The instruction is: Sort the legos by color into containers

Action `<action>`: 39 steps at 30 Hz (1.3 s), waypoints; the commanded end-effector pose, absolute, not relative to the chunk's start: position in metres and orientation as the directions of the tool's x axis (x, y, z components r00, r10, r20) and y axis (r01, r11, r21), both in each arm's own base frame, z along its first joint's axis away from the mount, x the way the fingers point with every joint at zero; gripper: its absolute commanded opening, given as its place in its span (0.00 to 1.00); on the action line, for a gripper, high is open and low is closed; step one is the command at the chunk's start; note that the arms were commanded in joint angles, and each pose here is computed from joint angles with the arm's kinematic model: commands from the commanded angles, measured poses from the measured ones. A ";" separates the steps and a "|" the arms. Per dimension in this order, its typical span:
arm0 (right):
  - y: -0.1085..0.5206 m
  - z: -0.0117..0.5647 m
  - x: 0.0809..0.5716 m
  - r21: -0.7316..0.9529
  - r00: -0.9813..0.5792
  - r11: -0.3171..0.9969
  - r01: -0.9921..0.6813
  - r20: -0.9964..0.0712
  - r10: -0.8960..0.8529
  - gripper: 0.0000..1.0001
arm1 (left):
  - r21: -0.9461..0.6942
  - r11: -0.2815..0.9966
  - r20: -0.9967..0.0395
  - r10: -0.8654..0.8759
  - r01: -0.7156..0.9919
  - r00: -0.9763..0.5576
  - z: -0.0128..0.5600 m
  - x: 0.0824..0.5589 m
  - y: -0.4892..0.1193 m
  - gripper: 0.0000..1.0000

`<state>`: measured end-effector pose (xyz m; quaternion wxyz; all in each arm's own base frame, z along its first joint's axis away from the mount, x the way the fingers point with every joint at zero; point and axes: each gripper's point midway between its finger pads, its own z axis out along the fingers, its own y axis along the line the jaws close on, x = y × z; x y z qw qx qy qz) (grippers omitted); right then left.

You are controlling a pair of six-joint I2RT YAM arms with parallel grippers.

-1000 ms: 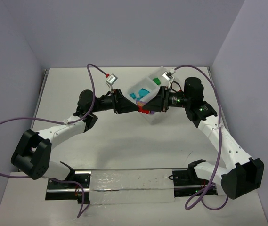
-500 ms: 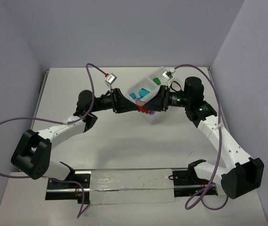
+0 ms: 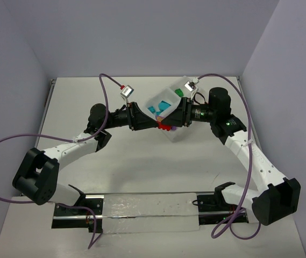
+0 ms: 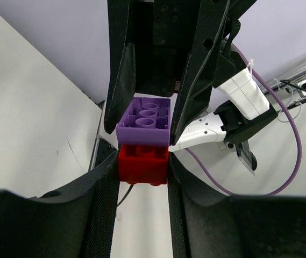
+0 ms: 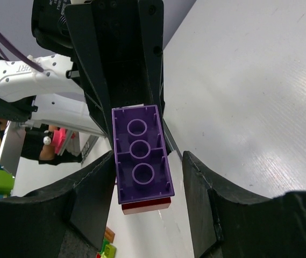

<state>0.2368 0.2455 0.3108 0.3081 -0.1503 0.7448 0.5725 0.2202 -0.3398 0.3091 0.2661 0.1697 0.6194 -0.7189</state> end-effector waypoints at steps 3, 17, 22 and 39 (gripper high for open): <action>0.247 0.338 0.241 0.712 -0.705 0.287 -0.641 -0.694 0.147 0.56 | -0.736 -0.136 -0.641 -0.173 0.663 -0.747 0.325 0.208 -0.337 0.00; 0.250 0.346 0.234 0.719 -0.705 0.224 -0.658 -0.693 0.151 0.00 | -0.734 -0.113 -0.651 -0.164 0.669 -0.741 0.321 0.210 -0.338 0.00; 0.252 0.349 0.234 0.778 -0.762 0.158 -0.609 -0.628 0.156 0.00 | -0.728 -0.040 -0.671 -0.162 0.684 -0.724 0.316 0.213 -0.336 0.00; 0.196 0.320 0.307 0.660 -0.623 0.667 -0.346 -0.693 0.363 0.00 | -0.756 0.195 -0.653 -0.169 0.624 -0.738 0.286 0.223 -0.316 0.00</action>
